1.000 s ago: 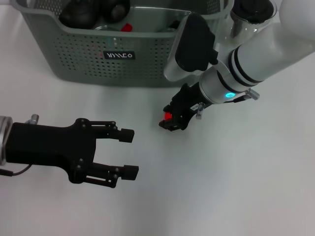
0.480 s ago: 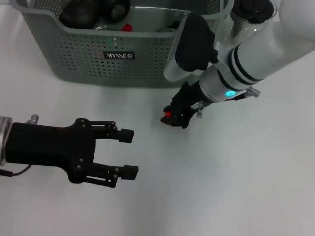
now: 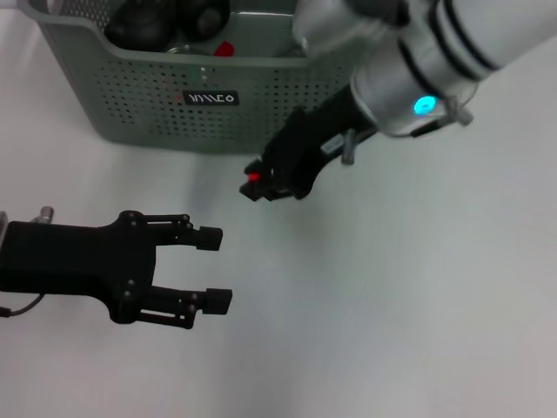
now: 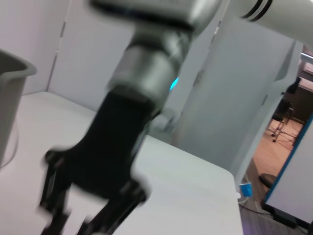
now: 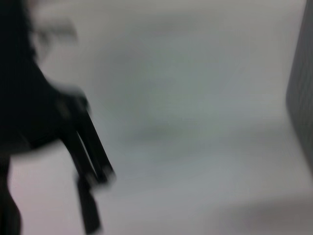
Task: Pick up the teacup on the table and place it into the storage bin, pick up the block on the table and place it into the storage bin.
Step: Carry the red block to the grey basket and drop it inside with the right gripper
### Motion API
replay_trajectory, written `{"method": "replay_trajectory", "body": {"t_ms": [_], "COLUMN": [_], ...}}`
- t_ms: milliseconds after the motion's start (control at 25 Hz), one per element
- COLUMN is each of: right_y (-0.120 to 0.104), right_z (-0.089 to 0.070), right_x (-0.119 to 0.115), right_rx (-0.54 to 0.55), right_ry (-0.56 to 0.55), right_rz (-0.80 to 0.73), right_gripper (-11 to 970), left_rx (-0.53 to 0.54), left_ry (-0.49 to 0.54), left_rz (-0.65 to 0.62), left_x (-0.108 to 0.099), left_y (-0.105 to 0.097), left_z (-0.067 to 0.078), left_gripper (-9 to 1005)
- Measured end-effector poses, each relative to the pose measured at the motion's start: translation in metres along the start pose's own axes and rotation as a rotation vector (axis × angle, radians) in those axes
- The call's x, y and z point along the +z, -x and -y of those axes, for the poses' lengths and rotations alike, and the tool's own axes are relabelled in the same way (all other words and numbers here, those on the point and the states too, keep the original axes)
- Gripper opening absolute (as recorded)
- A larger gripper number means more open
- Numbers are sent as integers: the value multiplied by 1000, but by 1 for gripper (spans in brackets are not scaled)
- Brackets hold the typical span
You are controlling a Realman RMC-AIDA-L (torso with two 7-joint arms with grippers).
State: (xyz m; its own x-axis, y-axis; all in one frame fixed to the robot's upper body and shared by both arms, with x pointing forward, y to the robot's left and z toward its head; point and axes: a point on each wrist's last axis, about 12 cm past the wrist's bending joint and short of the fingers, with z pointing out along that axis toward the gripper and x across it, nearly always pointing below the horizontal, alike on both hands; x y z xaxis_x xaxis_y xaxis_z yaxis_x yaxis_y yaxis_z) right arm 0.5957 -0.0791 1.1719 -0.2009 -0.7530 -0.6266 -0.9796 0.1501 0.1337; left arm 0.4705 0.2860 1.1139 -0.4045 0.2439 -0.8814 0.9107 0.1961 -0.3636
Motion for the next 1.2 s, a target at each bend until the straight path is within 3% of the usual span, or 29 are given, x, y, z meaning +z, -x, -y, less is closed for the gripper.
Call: {"method": "replay_trajectory", "body": {"t_ms": [320,520,640,800,1040,1200], "right_y": [66,104,115,125,127,124], "right_z": [-6,14,29,46,56,57], "right_x": [-76,-98,-88,-57,-9,5], "right_rx": [2,65,94,79,6,-21], "right_ry": [-47,-158,-220,-337,-461,-492], "right_rz": [209,279,255,178,99,127], "right_gripper": [229,229,229,230,230,229], "left_rx": [-7,-7,-6,-11,-13,-10], "left_ry": [5,2,1,-8,-11,-9], "left_rz": [-2,-4,-4,2,2,1], "left_x": [-2,-1,0,2,3,3], "left_y": [-2,-2,-1,-2,-1,0], "left_z": [1,1,0,-1,-2,-3], "left_gripper": [831,831,831,831,832,832]}}
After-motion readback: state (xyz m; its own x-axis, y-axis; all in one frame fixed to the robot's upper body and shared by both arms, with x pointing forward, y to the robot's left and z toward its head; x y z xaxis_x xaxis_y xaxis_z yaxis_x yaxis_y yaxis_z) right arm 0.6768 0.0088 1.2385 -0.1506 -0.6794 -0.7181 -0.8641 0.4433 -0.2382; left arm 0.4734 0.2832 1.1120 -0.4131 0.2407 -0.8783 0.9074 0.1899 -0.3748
